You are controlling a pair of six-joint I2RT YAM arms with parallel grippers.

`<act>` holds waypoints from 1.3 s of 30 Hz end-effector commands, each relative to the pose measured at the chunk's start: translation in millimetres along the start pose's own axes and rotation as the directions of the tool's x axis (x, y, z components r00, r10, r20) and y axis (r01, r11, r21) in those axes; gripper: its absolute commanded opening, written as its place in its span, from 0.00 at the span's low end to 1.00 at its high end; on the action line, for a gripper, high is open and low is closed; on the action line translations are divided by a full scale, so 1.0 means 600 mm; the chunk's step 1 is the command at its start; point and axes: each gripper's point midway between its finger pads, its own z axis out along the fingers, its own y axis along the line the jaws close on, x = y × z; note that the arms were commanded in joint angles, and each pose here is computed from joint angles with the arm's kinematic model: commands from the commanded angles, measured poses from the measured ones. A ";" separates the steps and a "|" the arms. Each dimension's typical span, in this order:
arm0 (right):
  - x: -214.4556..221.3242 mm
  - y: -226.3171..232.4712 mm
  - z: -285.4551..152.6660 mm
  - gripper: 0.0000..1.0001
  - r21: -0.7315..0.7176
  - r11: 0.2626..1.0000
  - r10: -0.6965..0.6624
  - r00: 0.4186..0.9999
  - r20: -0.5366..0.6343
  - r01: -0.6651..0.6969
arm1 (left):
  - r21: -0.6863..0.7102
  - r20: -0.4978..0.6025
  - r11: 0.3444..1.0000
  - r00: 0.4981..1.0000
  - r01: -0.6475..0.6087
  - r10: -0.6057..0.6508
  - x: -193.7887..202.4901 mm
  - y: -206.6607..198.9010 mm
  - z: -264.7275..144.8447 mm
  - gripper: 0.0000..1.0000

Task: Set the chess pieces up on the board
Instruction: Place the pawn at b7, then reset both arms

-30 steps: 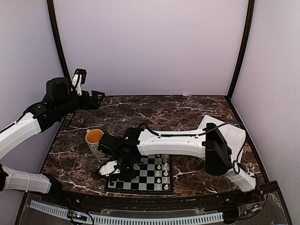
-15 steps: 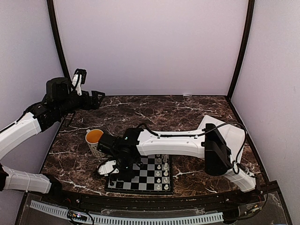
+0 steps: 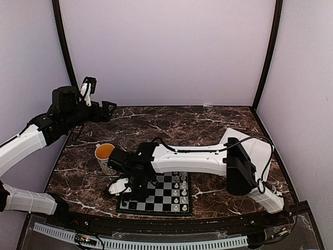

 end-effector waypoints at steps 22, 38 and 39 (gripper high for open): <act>0.011 -0.020 -0.134 0.32 0.192 0.979 -0.075 0.997 0.011 0.071 | -0.049 -0.034 0.998 0.999 -0.042 0.040 0.014 0.020 0.013 0.99; 0.352 -0.269 -0.478 0.99 0.612 0.567 0.394 0.834 0.386 -0.551 | -0.280 -0.124 0.959 0.992 -0.048 0.014 0.041 0.092 0.037 0.99; 0.383 -0.275 -0.503 0.98 0.624 0.509 0.416 0.804 0.425 -0.593 | -0.288 -0.124 0.957 0.992 -0.040 0.005 0.033 0.093 0.041 0.99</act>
